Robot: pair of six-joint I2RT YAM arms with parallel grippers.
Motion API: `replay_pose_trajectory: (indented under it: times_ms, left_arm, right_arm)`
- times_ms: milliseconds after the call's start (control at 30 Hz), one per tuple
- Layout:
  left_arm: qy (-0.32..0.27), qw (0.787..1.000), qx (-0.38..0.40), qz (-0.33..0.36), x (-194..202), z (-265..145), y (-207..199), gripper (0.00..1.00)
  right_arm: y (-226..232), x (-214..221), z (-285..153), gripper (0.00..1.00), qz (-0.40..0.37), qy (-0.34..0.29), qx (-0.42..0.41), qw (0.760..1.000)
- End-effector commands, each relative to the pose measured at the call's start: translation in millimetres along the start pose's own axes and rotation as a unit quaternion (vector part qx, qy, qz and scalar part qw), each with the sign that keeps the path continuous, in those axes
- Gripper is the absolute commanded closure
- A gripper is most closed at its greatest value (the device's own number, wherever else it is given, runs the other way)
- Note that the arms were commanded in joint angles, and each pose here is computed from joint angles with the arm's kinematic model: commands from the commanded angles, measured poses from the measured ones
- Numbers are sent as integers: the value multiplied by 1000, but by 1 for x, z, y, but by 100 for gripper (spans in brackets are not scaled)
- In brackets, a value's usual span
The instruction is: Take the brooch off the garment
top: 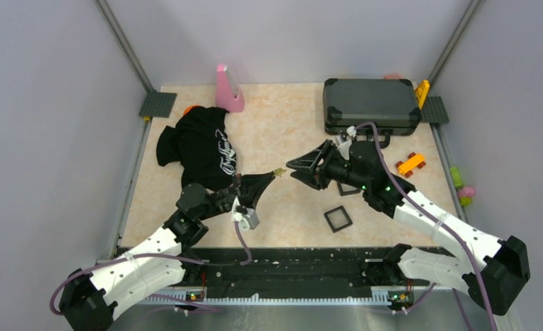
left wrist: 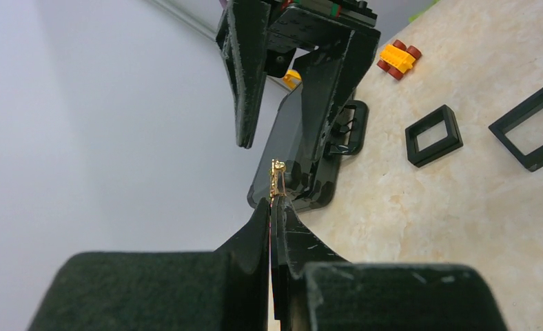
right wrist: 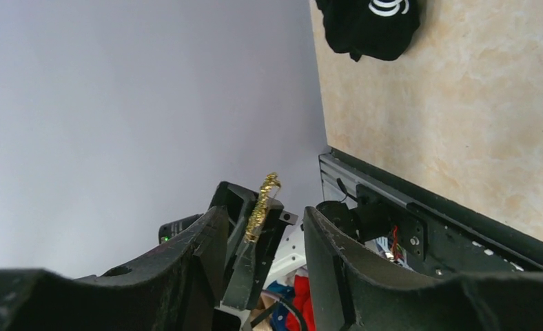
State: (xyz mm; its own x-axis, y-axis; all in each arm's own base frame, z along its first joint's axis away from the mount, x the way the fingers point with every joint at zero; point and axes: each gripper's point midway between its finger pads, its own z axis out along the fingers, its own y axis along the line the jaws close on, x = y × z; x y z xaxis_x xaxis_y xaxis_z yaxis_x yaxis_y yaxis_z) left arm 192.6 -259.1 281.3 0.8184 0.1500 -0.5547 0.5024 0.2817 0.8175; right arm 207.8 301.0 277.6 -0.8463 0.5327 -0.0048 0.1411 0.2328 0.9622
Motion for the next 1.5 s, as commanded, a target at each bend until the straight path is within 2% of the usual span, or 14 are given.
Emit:
replay_pose_trajectory:
  times_ms: [0, 267, 367, 400, 433, 500, 667, 733, 833, 967, 1133, 1300, 1400, 1467]
  left_arm:
    - [-30, 999, 6, 35, -16, 1, 4, 100]
    - [-31, 999, 14, 41, -15, 5, 4, 100]
    - [-30, 999, 18, 39, -15, 6, 3, 100]
    - [-29, 999, 20, 38, -14, 6, 2, 100]
    - [-27, 999, 21, 36, -13, 6, 2, 100]
    - [-21, 999, 15, 24, -11, 7, 4, 93]
    - [-6, 999, -6, -48, -9, 4, 7, 56]
    - [-16, 996, -3, -82, -13, 2, 1, 46]
    - [-26, 990, -4, -138, -18, -1, -4, 42]
    - [-56, 974, 7, -220, -36, -4, -10, 40]
    - [-86, 957, -10, -277, -50, -9, -8, 38]
    - [-52, 962, -18, -267, -39, -8, -4, 29]
    - [-55, 965, -15, -255, -38, -8, -5, 19]
    - [-59, 966, -17, -251, -39, -6, -3, 19]
  right_arm:
    - [19, 8, 6, 55, 1, 14, -47, 999]
    - [15, 16, 16, 68, 8, 32, -42, 999]
    - [15, 15, 16, 82, 7, 29, -45, 999]
    - [14, 15, 17, 94, 7, 30, -46, 998]
    - [14, 15, 18, 100, 5, 31, -49, 998]
    - [20, 18, 17, 100, -17, 38, -70, 997]
    - [18, 1, 14, 100, -141, -12, -41, 989]
    - [18, -1, 12, 100, -197, -17, -51, 979]
    - [33, 18, 7, 100, -308, 25, -128, 942]
    - [34, 34, 5, 100, -352, 74, -152, 921]
    - [32, 38, 2, 100, -350, 84, -163, 919]
    - [37, 42, -2, 100, -336, 88, -187, 919]
    - [37, 43, -1, 100, -328, 90, -193, 920]
    - [39, 45, -1, 100, -322, 95, -202, 920]
